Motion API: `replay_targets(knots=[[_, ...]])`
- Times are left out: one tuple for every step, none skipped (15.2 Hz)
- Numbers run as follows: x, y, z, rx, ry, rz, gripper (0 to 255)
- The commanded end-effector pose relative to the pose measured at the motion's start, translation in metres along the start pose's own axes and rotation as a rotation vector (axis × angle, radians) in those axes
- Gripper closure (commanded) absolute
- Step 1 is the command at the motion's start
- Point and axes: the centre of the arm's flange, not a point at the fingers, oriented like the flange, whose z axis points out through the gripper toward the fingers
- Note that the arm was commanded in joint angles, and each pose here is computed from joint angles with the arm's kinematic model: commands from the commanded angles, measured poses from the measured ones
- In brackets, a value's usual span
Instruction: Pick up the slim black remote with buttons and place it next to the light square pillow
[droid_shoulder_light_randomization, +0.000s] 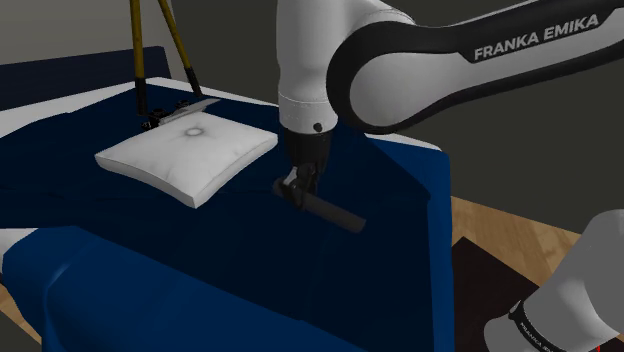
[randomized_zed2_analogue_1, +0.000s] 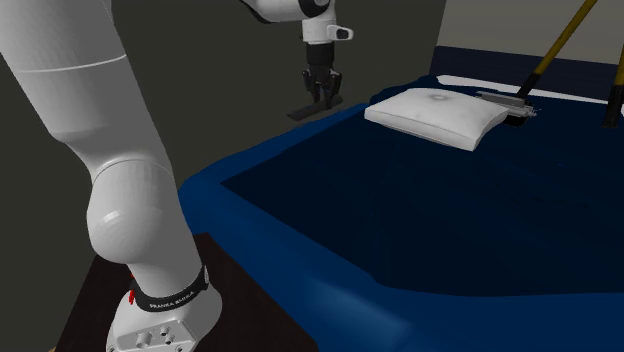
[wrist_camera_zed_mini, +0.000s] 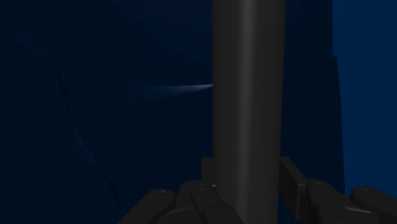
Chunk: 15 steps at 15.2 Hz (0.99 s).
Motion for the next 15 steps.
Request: replay_targets(knots=[[0.001, 0.001, -0.012, 0.000, 0.000, 0.000, 255], [0.001, 0.001, -0.018, 0.000, 0.000, 0.000, 255], [0.001, 0.002, -0.023, 0.000, 0.000, 0.000, 255], [0.001, 0.002, -0.028, 0.000, 0.000, 0.000, 255], [0.001, 0.002, -0.033, 0.000, 0.000, 0.000, 255], [0.001, 0.003, -0.036, 0.000, 0.000, 0.000, 255], [0.014, 0.004, -0.036, 0.000, 0.000, 0.000, 255], [0.027, 0.006, -0.036, 0.000, 0.000, 0.000, 255], [0.040, 0.007, -0.036, 0.000, 0.000, 0.000, 255], [0.053, 0.008, -0.035, 0.000, 0.000, 0.000, 255], [0.066, 0.010, -0.035, 0.000, 0.000, 0.000, 255], [0.080, 0.011, -0.035, 0.000, 0.000, 0.000, 255], [0.093, 0.013, -0.035, 0.000, 0.000, 0.000, 255], [0.106, 0.014, -0.034, 0.000, 0.000, 0.000, 255], [0.119, 0.015, -0.034, 0.000, 0.000, 0.000, 255]])
